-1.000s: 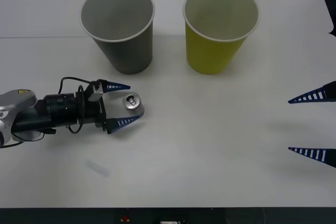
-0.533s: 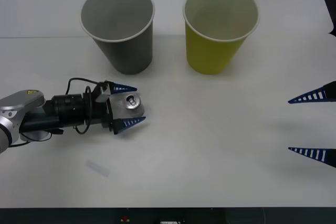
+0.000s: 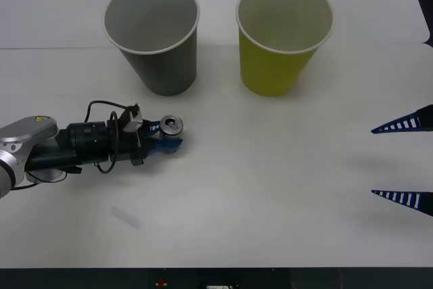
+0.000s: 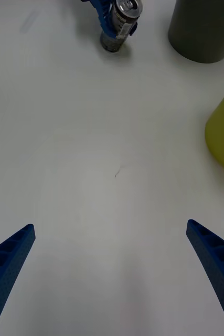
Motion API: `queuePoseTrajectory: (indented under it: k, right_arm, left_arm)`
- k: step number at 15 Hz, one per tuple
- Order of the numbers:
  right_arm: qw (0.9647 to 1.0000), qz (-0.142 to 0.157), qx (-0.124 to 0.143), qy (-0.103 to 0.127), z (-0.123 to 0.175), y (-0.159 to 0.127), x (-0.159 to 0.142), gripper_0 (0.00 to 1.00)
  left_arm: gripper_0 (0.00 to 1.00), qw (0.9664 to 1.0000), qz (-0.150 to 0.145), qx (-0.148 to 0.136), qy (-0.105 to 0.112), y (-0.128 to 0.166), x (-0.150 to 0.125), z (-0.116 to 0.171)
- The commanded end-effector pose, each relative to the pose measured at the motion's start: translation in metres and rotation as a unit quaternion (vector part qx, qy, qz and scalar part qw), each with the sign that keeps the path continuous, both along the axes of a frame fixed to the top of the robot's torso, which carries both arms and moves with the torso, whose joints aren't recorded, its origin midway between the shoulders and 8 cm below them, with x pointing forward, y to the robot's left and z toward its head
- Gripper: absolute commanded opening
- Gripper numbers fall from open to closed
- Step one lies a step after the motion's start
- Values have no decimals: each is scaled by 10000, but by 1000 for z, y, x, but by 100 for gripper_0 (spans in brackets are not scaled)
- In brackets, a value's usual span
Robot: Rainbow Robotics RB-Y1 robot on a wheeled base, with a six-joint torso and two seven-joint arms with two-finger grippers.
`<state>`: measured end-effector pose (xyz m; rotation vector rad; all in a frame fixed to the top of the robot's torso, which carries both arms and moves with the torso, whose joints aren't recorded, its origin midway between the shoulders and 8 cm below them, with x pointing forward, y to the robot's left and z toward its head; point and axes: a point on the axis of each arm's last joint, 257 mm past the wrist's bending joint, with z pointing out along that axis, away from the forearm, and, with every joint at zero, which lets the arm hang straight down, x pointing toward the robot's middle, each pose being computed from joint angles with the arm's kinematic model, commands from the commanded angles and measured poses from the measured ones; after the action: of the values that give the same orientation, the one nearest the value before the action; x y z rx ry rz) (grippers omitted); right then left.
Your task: Put the can into the green bin and the plastic bottle into the gray bin
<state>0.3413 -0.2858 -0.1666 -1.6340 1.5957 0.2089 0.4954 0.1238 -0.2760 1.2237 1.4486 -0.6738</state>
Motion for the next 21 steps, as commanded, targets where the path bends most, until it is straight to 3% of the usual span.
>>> queuePoseTrajectory:
  k: [1, 7, 9, 15, 19, 21]
  right_arm:
    - [10000, 0, 0, 0, 0, 0, 0, 100]
    - [10000, 0, 0, 0, 0, 0, 0, 100]
    - [10000, 0, 0, 0, 0, 0, 0, 100]
    - [10000, 0, 0, 0, 0, 0, 0, 100]
    - [10000, 0, 0, 0, 0, 0, 0, 100]
    - [10000, 0, 0, 0, 0, 0, 0, 100]
  left_arm:
    - [0, 10000, -39, -52, 58, 0, -3, 2]
    - [0, 9995, -223, -108, 197, 21, -18, 8]
    - [0, 9995, -261, -96, 124, 29, -26, 13]
    - [0, 9988, -337, 244, 242, 52, -57, 44]
    - [0, 9974, -145, 489, 509, 57, -77, 71]
    - [0, 9957, 8, 544, 747, 51, -89, 89]
